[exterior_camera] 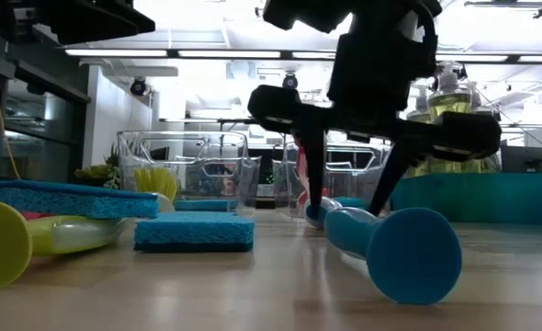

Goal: Pick & Place Kitchen Sink Supplies
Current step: Put the blue dishwashing brush into the right transparent bin

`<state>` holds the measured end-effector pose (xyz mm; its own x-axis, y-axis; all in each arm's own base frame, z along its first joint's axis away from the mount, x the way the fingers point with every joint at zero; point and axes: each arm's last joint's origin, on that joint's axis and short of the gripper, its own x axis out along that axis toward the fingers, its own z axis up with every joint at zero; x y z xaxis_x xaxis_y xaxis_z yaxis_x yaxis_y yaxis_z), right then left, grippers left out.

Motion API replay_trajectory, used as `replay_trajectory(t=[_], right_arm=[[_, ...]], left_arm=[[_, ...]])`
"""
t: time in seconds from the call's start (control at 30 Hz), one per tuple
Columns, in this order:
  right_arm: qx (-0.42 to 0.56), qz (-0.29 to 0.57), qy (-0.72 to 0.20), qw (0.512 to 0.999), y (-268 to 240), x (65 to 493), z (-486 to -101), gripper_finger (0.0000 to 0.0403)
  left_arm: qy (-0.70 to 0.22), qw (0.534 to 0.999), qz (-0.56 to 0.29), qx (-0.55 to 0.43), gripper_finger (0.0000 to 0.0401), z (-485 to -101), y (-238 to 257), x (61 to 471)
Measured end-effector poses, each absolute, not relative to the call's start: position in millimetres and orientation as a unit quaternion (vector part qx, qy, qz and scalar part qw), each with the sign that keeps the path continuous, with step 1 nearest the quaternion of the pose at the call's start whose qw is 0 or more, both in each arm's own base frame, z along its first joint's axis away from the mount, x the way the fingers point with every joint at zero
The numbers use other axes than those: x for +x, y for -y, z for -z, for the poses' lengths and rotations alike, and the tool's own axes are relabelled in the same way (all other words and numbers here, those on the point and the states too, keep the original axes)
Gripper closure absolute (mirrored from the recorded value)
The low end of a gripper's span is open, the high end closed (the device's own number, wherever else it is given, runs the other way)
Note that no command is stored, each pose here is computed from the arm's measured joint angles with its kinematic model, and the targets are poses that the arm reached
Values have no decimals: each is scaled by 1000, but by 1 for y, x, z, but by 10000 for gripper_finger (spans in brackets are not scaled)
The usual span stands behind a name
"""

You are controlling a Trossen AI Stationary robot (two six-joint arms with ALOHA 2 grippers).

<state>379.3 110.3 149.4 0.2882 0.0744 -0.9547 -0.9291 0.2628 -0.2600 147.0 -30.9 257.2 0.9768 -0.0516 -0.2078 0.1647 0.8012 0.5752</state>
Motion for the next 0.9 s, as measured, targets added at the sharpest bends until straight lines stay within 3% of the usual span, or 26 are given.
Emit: replay_trajectory(t=[0.33, 0.9], right_arm=[[-454, -392, -449, 662, -105, 382, -148, 222], [-418, -390, -475, 669, -102, 385, -132, 299]], left_arm=[[-91, 945, 57, 310, 245, -257, 31, 147], [-94, 947, 59, 300, 245, -257, 31, 147]])
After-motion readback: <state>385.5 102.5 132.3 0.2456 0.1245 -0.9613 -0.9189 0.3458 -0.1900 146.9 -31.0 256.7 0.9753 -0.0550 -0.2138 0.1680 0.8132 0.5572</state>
